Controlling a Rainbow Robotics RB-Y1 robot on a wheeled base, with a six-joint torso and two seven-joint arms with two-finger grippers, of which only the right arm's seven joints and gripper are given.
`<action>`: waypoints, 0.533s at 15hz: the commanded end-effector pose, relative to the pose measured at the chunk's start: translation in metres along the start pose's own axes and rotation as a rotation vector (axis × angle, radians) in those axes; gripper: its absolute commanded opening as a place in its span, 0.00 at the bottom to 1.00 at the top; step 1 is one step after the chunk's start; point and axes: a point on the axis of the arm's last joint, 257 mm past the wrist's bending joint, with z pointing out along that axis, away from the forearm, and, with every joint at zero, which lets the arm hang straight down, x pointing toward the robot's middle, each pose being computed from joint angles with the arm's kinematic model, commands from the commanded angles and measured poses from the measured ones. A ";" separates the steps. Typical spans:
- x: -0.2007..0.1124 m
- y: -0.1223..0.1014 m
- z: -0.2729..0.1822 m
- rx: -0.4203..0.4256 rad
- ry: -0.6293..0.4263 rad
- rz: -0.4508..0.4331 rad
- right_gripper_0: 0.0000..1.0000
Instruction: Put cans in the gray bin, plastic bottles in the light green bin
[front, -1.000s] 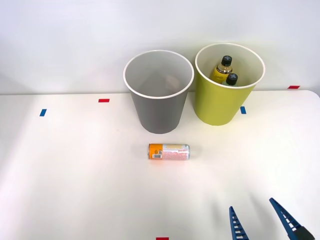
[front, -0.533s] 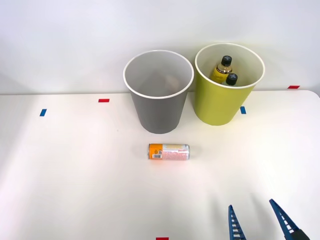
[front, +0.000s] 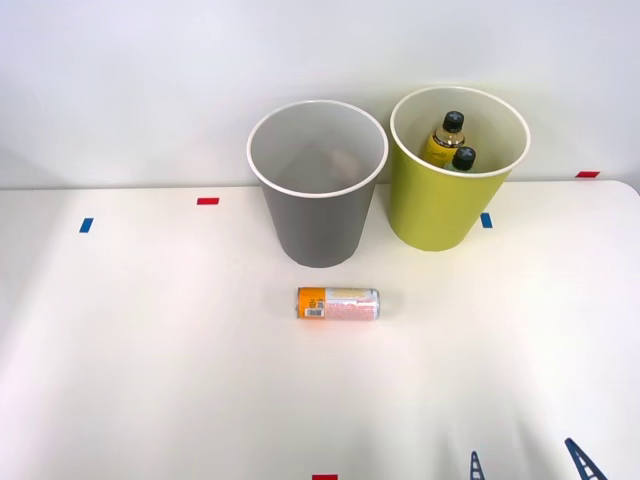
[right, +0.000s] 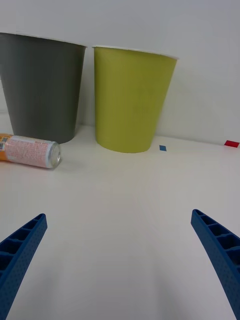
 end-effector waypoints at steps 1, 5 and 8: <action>0.008 0.005 -0.015 -0.009 0.009 0.004 1.00; 0.011 0.022 -0.026 -0.032 0.033 0.040 1.00; 0.012 0.027 -0.030 -0.037 0.044 0.073 1.00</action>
